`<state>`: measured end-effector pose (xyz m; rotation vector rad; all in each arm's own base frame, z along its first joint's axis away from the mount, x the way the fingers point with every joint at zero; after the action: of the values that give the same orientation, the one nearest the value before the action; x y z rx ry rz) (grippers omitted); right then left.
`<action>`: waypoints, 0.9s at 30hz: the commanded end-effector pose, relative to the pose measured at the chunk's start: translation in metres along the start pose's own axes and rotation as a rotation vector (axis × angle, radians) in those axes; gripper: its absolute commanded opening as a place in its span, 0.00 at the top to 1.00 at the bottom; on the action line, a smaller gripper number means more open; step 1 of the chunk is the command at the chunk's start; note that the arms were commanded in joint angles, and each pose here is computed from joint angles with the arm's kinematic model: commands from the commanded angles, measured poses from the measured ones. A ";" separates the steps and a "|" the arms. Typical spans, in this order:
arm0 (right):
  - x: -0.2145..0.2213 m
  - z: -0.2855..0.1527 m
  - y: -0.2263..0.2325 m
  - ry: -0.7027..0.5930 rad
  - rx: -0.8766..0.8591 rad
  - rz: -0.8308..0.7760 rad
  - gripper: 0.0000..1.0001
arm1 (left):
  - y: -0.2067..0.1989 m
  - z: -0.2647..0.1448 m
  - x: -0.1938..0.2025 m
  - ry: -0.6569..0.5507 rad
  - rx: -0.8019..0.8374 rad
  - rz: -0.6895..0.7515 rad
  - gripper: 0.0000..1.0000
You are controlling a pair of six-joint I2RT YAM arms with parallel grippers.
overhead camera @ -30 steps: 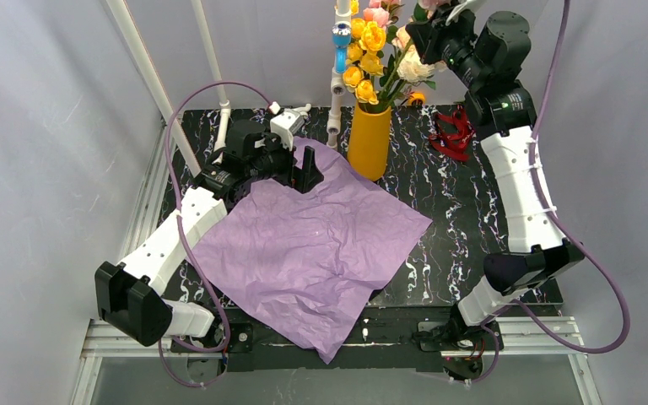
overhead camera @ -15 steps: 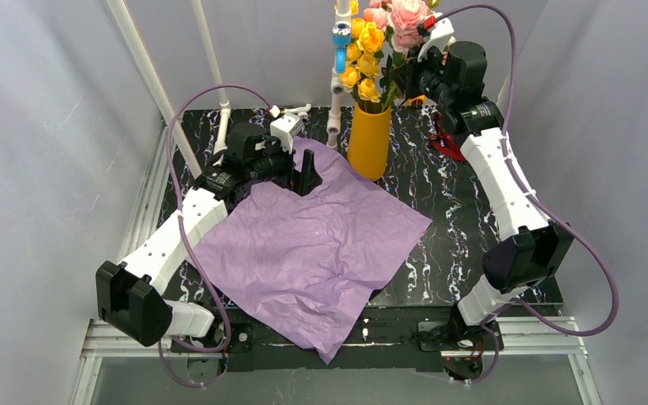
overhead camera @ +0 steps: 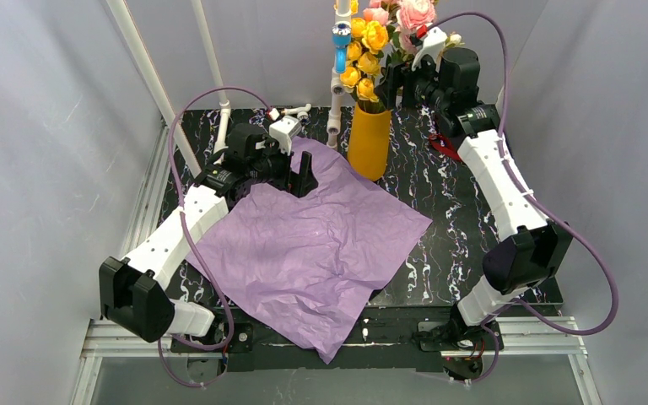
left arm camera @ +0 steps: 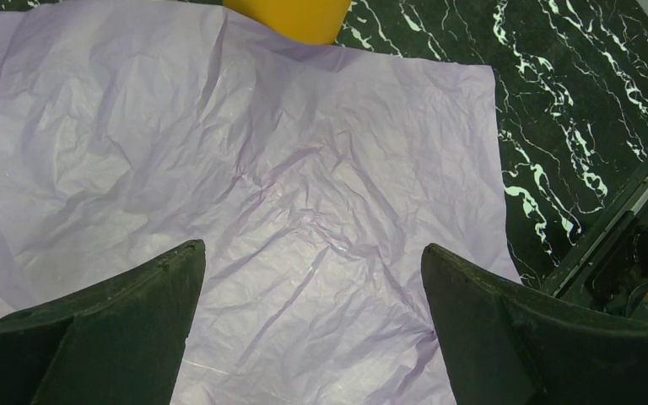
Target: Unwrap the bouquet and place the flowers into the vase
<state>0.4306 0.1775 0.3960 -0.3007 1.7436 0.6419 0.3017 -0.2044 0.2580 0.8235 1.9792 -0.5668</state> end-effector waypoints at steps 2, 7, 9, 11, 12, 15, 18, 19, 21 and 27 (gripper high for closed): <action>-0.008 -0.026 0.010 -0.018 0.004 -0.009 0.14 | 0.004 -0.006 -0.006 0.004 -0.013 -0.010 0.00; -0.008 -0.041 0.011 -0.051 0.019 -0.018 0.24 | 0.005 -0.007 -0.005 0.007 -0.015 -0.017 0.00; -0.014 -0.042 0.010 -0.083 0.031 -0.025 0.30 | 0.004 -0.007 -0.006 0.003 -0.009 -0.019 0.00; -0.020 -0.039 0.007 -0.102 0.052 -0.022 0.32 | 0.003 -0.006 -0.006 0.000 -0.002 -0.021 0.00; -0.022 -0.037 0.005 -0.108 0.065 -0.017 0.32 | 0.004 -0.006 -0.007 0.000 -0.001 -0.021 0.00; -0.030 -0.029 0.000 -0.134 0.096 0.000 0.31 | 0.004 -0.005 -0.009 -0.004 -0.001 -0.019 0.00; -0.036 -0.021 -0.004 -0.168 0.113 0.016 0.31 | 0.004 -0.005 -0.009 -0.007 -0.003 -0.017 0.00; -0.037 -0.018 -0.006 -0.175 0.127 0.024 0.31 | 0.004 -0.005 -0.008 -0.006 -0.004 -0.016 0.00; -0.039 -0.013 -0.012 -0.183 0.157 0.032 0.31 | 0.005 -0.007 -0.007 -0.006 -0.009 -0.014 0.00; -0.033 0.003 -0.013 -0.163 0.136 0.066 0.48 | 0.006 -0.009 -0.005 -0.008 -0.017 -0.007 0.00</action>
<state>0.4407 0.1593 0.3969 -0.1235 1.7305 0.5367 0.3030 -0.1997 0.2507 0.8077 2.0242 -0.5645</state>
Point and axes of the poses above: each gripper's point midway between its finger pads, its own z axis out along the fingers, its own y axis along the line the jaws close on, x = y × z, the point moved 4 cm from there along -z, back along the fingers, and after that the axes turned 11 degrees about z, right-handed, at the moved point
